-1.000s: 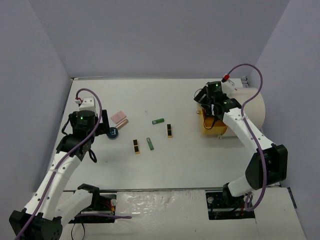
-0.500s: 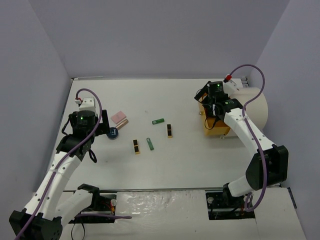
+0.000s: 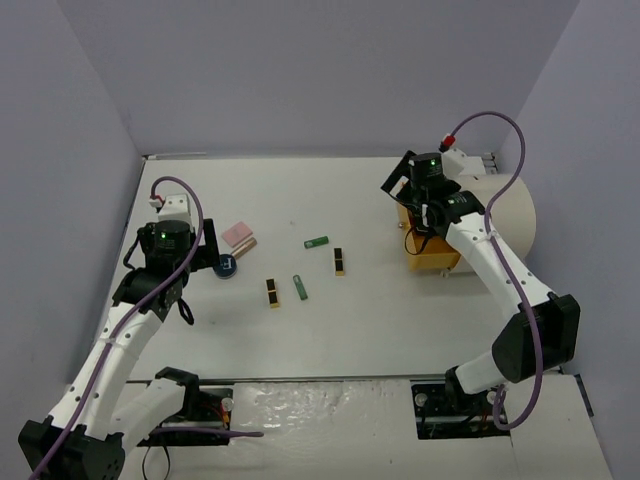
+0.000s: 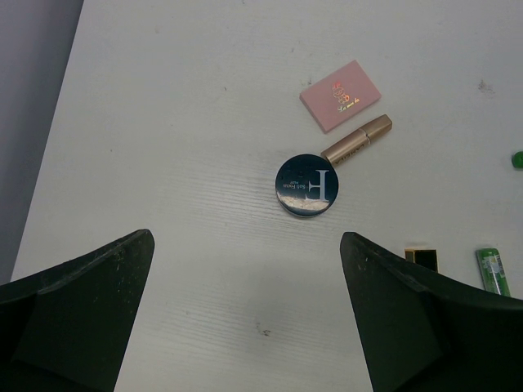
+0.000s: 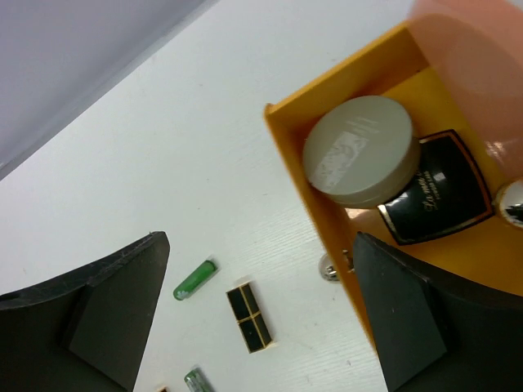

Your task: Organize the makeup

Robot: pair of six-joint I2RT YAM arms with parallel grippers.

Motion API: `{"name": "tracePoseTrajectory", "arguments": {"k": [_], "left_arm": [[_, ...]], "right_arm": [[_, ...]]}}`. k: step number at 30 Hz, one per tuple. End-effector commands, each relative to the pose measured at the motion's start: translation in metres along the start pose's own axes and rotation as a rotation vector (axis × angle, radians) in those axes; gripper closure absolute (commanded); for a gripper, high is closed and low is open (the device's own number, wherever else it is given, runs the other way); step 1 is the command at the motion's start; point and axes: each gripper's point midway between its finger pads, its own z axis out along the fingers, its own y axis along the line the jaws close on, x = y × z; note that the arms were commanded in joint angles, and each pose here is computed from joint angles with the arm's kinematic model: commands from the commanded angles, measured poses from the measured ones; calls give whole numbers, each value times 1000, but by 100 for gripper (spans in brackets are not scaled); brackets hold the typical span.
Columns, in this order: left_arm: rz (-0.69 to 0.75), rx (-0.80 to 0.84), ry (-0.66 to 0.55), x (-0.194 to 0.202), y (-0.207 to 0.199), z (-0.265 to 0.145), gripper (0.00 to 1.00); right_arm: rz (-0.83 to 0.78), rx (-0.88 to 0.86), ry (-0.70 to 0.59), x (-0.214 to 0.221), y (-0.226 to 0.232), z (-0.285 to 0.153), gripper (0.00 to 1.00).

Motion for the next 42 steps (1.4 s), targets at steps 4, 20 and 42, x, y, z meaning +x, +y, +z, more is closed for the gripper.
{"name": "tracePoseTrajectory", "arguments": {"k": [4,20,42], "left_arm": [[-63,10,1,-12,-9,8,3],[-113,114,365,51,-53,96,3],[-90,15,584,106,-54,155,9]], "right_arm": [[-198,-268,-136,-34,76,-74,6],[-365,-582,-268,-27,53,-163,0],[-410,-573,-252,-9,32,-157,0]]}}
